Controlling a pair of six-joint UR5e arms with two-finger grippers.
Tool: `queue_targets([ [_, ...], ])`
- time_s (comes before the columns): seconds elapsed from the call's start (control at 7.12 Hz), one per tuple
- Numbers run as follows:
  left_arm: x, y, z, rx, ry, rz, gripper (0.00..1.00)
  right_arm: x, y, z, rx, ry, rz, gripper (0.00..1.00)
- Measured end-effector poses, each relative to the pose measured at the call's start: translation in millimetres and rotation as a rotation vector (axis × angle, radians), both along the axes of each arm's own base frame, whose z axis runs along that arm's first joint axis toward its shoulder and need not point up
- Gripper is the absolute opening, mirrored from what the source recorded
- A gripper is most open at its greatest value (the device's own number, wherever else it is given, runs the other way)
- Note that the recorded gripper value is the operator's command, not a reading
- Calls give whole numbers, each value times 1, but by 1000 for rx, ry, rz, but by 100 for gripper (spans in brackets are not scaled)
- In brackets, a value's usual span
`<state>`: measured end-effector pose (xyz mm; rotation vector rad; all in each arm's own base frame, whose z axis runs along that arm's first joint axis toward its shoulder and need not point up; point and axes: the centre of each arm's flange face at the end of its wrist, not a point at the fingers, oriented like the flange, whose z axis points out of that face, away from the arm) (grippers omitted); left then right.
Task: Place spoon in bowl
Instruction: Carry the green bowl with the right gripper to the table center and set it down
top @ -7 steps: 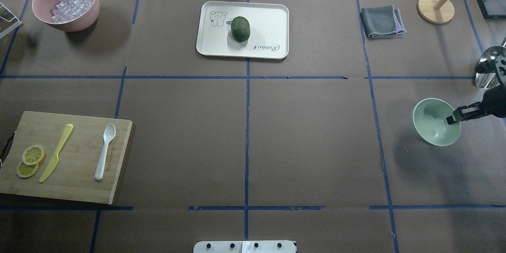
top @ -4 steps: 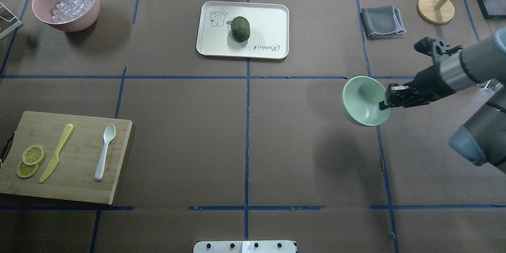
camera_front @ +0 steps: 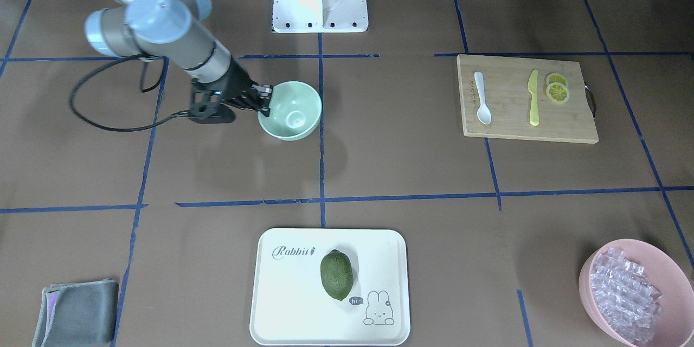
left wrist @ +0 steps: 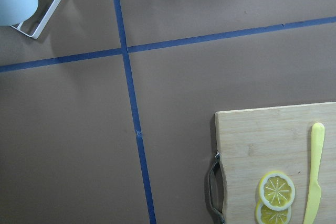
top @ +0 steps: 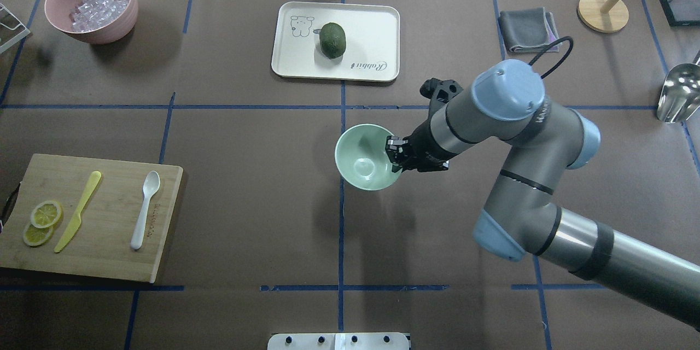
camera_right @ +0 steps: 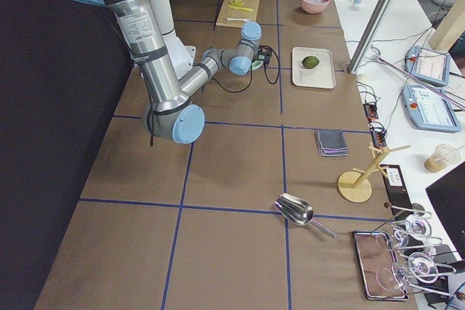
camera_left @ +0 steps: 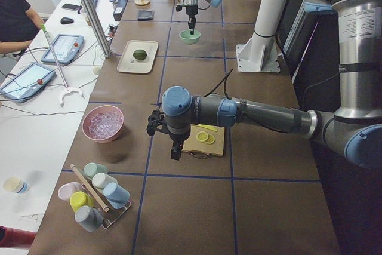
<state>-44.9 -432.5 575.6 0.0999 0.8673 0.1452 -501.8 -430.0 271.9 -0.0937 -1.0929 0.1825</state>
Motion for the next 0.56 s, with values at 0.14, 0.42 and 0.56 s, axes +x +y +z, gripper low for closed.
queue_targets([
  [0.14,5,0,0,-4,6,10,100,-31,3,-10,20,37,19,0],
  [0.42,14,-1,-2,-6,31,27,100,-55,2,-19,40,63,23,0],
  [0.56,16,-1,-3,-6,37,30,100,-59,1,-18,43,71,21,12],
])
